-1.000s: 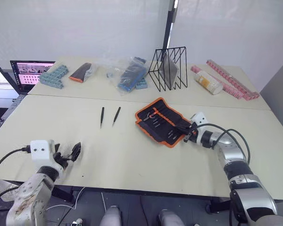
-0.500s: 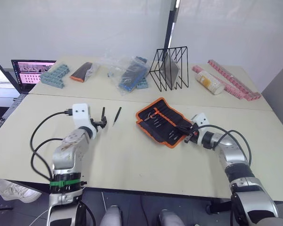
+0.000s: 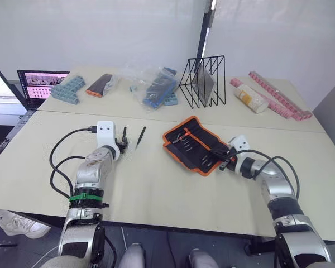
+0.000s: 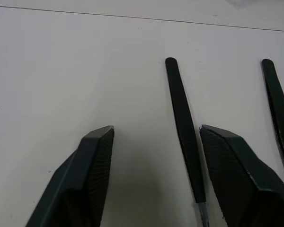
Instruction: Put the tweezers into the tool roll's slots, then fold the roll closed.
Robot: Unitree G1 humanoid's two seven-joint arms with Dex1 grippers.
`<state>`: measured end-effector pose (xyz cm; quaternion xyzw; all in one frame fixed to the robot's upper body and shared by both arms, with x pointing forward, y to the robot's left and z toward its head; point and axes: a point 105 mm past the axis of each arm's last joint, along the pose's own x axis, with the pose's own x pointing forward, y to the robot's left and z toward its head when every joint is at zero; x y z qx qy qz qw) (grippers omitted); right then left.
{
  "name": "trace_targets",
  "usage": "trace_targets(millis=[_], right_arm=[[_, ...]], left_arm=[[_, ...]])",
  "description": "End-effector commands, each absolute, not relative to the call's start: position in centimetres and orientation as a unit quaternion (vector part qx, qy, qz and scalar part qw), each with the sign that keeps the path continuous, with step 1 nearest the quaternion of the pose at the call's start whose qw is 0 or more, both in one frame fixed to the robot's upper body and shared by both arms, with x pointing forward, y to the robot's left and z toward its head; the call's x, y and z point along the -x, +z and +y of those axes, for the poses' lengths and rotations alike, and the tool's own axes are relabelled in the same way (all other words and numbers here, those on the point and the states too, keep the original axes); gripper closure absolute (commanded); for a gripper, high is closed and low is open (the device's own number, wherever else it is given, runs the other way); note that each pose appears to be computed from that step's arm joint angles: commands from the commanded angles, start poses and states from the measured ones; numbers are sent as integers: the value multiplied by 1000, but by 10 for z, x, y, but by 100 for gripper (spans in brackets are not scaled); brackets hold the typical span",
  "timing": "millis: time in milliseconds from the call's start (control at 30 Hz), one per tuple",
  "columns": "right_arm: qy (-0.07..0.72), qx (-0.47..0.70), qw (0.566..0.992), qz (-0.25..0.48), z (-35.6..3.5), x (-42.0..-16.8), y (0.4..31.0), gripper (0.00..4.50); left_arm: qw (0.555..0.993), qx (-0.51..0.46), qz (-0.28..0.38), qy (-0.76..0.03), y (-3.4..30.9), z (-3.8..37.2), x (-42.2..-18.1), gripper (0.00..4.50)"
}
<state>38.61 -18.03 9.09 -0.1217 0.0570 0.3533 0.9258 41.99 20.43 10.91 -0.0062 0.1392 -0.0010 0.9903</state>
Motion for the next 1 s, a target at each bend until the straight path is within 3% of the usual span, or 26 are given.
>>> trace_targets(millis=[33, 200, 667, 1000], right_arm=[[346, 122, 926, 93, -186, -380, 74, 450], [342, 116, 928, 87, -187, -381, 79, 450], [330, 82, 939, 57, -194, -387, 104, 450], [325, 65, 943, 42, -194, -389, 112, 450]], left_arm=[[988, 3, 156, -12, 100, 201, -420, 284], [990, -16, 142, -15, 103, 208, -418, 446], [996, -41, 84, -8, 137, 230, -407, 446], [990, -45, 58, -120, 175, 188, -399, 446]])
